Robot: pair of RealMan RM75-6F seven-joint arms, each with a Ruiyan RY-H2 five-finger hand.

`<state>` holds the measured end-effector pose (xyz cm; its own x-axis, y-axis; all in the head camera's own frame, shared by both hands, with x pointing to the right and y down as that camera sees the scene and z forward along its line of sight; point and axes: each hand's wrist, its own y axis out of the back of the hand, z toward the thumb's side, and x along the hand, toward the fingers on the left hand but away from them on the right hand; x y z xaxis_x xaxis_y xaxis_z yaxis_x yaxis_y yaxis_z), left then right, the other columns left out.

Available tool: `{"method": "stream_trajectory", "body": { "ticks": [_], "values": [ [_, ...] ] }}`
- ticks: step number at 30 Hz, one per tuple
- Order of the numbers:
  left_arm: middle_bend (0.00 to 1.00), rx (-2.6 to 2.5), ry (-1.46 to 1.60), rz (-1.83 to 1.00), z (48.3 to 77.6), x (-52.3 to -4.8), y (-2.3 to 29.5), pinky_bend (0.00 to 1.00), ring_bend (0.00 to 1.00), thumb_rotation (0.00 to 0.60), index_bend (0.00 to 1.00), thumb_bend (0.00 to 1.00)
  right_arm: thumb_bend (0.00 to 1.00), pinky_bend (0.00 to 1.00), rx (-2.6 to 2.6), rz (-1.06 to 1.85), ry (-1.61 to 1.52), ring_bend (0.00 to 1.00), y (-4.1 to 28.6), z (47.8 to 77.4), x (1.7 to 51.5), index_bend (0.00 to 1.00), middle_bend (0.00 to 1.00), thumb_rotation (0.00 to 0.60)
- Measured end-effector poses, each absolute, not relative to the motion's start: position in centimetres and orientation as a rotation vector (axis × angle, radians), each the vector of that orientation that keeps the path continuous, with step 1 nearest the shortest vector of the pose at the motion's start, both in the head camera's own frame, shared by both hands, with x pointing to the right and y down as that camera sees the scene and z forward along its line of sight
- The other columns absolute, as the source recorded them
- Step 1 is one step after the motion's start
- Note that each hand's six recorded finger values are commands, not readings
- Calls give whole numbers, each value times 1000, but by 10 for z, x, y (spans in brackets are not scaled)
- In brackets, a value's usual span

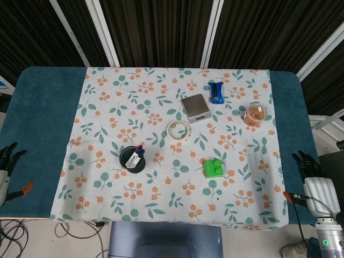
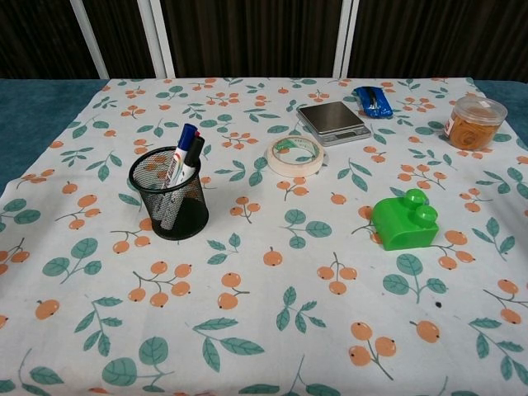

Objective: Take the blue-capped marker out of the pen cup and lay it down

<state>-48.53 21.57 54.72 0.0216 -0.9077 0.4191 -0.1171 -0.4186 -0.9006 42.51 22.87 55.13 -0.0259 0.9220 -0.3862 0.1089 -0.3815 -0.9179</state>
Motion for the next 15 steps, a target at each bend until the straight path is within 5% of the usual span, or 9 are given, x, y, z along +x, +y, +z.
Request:
{"method": "stream_trajectory", "body": {
  "ticks": [10,15],
  "values": [
    [0,-1718,1181,-1373,551,-480,202,0,0,600,196,172,116,169,-1546,1493,-1112,50,230,551,426,75,0,600],
    [0,-1840,1082,-1377,560,-462,179,0,0,600,215,256,116,169,-1544,1495,-1113,50,230,551,427,75,0,600]
  ]
}}
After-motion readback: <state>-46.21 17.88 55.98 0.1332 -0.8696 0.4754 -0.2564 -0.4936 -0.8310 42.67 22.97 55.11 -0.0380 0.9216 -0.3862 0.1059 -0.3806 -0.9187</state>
